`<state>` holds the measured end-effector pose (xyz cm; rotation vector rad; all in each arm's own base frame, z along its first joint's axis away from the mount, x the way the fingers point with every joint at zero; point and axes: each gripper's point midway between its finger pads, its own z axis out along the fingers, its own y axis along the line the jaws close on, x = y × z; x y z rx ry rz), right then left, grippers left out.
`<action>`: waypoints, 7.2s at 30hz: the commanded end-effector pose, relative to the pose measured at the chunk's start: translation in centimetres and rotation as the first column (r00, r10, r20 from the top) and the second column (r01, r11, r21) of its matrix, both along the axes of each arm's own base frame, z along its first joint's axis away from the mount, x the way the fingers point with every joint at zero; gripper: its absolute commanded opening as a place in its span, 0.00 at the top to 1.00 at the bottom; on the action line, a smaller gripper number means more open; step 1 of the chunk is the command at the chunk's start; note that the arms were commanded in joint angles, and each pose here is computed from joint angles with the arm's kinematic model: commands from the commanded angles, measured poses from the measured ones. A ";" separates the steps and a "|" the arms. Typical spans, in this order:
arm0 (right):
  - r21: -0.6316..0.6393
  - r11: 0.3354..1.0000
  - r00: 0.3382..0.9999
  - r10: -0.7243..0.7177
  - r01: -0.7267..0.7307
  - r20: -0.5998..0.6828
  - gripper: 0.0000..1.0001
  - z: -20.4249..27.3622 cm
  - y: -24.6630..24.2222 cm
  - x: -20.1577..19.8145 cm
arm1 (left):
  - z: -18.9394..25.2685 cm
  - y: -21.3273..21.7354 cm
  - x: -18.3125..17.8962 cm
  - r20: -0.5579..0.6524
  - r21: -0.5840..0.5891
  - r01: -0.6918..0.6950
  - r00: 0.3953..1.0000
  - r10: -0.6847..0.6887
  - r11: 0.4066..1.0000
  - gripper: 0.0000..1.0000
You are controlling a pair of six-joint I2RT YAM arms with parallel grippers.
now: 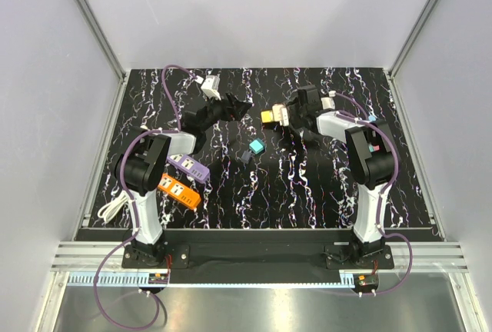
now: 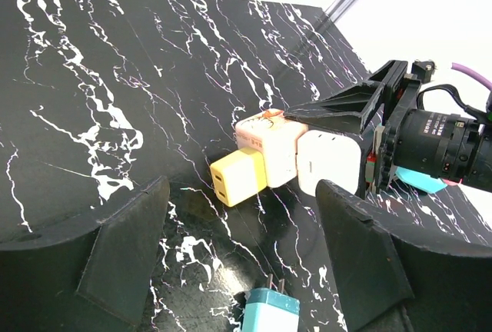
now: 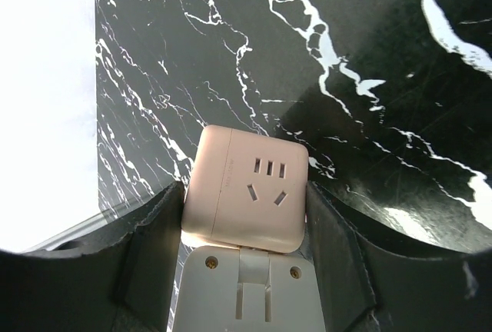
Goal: Pull the plug off the socket
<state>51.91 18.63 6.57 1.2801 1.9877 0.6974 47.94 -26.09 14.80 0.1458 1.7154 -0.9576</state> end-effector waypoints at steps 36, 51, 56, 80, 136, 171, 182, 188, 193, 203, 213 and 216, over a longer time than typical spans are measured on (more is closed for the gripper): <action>-0.437 0.854 0.859 0.427 -0.281 0.281 0.00 9.4 -5.3 -0.3 | 1.2 -5.1 -1.8 0.096 0.135 0.031 0.994 -0.044 0.990 0.26; -0.377 0.807 0.771 0.569 -0.456 0.286 0.00 2.3 -6.2 0.9 | -0.7 -11.3 -1.3 0.018 0.319 -0.219 0.974 0.226 0.922 0.20; -0.398 0.796 0.765 0.579 -0.456 0.280 0.00 2.2 -6.7 0.7 | -1.0 -12.9 -1.7 0.005 0.313 -0.249 0.965 0.261 0.917 0.21; -0.393 0.740 0.666 0.668 -0.546 0.333 0.00 0.9 -5.1 1.3 | -2.6 -14.2 -3.1 -0.009 0.388 -0.185 0.979 0.204 0.903 0.55; -0.366 0.574 0.368 0.786 -0.732 0.497 0.18 2.2 1.0 -0.3 | -1.6 -11.3 -2.7 0.019 0.355 -0.020 1.000 0.014 0.934 0.97; -0.437 0.637 0.507 0.771 -0.635 0.385 1.00 1.7 0.3 0.3 | 1.5 -12.3 -2.9 0.014 0.275 -0.010 1.000 0.006 0.961 1.00; -0.456 0.649 0.581 0.757 -0.609 0.300 1.00 0.8 -0.8 0.9 | 3.4 -12.3 -4.0 0.049 0.253 -0.006 0.999 -0.006 0.968 1.00; -0.467 0.638 0.588 0.763 -0.613 0.271 1.00 0.5 -1.2 1.0 | 4.0 -11.8 -4.4 0.107 0.244 -0.013 0.994 -0.014 0.970 1.00; -0.499 0.606 0.568 0.785 -0.620 0.248 1.00 0.7 -1.4 0.8 | 3.9 -12.0 -4.4 0.098 0.237 0.012 0.995 -0.036 0.971 1.00; -0.489 0.601 0.528 0.796 -0.632 0.295 1.00 1.1 -0.8 0.3 | 5.2 -11.5 -3.6 0.085 0.179 0.007 0.996 -0.023 0.984 1.00; -0.419 0.641 0.506 0.766 -0.643 0.397 0.52 2.6 -1.2 -0.3 | 3.8 -11.5 -3.6 0.073 0.203 0.017 0.997 -0.032 0.979 1.00; -0.397 0.664 0.520 0.746 -0.634 0.417 0.37 3.0 -2.0 -0.4 | 3.6 -11.5 -3.7 0.072 0.213 0.019 0.997 -0.036 0.977 1.00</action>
